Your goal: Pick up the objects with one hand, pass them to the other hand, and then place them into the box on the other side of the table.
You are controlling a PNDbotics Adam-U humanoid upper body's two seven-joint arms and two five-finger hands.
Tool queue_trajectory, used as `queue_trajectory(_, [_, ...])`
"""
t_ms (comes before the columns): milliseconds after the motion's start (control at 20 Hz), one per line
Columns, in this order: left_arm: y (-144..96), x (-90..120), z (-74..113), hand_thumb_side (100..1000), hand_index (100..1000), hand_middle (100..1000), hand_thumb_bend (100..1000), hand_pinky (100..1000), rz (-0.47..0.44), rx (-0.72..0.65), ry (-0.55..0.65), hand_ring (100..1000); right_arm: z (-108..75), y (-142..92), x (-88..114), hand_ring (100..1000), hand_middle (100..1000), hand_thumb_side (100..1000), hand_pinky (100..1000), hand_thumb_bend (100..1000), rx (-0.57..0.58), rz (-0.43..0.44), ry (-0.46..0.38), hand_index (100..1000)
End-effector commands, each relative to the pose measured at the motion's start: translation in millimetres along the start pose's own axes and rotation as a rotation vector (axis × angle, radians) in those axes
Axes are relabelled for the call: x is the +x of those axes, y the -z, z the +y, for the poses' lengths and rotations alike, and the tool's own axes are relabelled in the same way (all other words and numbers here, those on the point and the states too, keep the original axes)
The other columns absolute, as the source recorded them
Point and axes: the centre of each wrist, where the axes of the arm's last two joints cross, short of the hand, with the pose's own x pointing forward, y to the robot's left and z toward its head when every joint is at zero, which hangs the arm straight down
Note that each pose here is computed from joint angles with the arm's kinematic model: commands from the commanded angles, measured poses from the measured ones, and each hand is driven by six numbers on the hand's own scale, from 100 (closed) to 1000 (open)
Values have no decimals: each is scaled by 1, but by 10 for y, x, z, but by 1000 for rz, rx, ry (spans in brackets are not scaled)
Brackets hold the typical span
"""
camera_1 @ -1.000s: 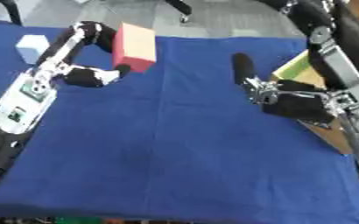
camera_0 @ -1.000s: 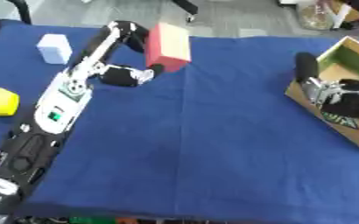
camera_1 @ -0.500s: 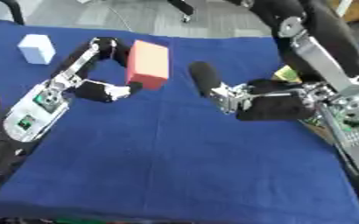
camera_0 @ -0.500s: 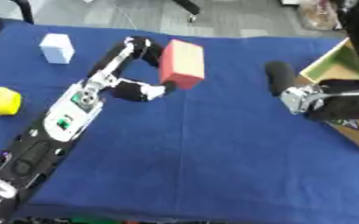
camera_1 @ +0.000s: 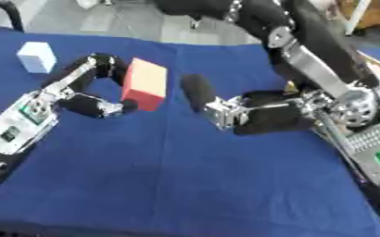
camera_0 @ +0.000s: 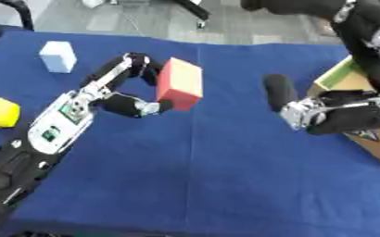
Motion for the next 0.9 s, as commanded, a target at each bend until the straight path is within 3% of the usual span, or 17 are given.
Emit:
queue_trajectory(50, [20, 120, 147, 284, 491, 583, 541, 646, -30, -7, 0, 569, -89, 48, 36, 799, 826, 100, 804, 100, 10, -33, -31, 898])
queue_trajectory(150, [29, 155, 167, 294, 492, 584, 550, 646, -42, -8, -52, 569, -77, 49, 39, 797, 823, 100, 802, 100, 19, -32, -36, 893])
queue_trajectory(300, [23, 295, 314, 308, 492, 583, 562, 645, -92, -34, -360, 568, -49, 60, 44, 795, 819, 100, 799, 100, 40, -31, -40, 883])
queue_trajectory(400, [38, 396, 368, 315, 492, 582, 564, 645, -120, -55, -477, 568, -33, 73, 48, 792, 815, 100, 798, 100, 58, -35, -45, 882])
queue_trajectory(900, [183, 706, 260, 320, 486, 578, 554, 646, -243, -80, -672, 566, 20, 75, 41, 791, 813, 100, 797, 100, 132, -25, -80, 882])
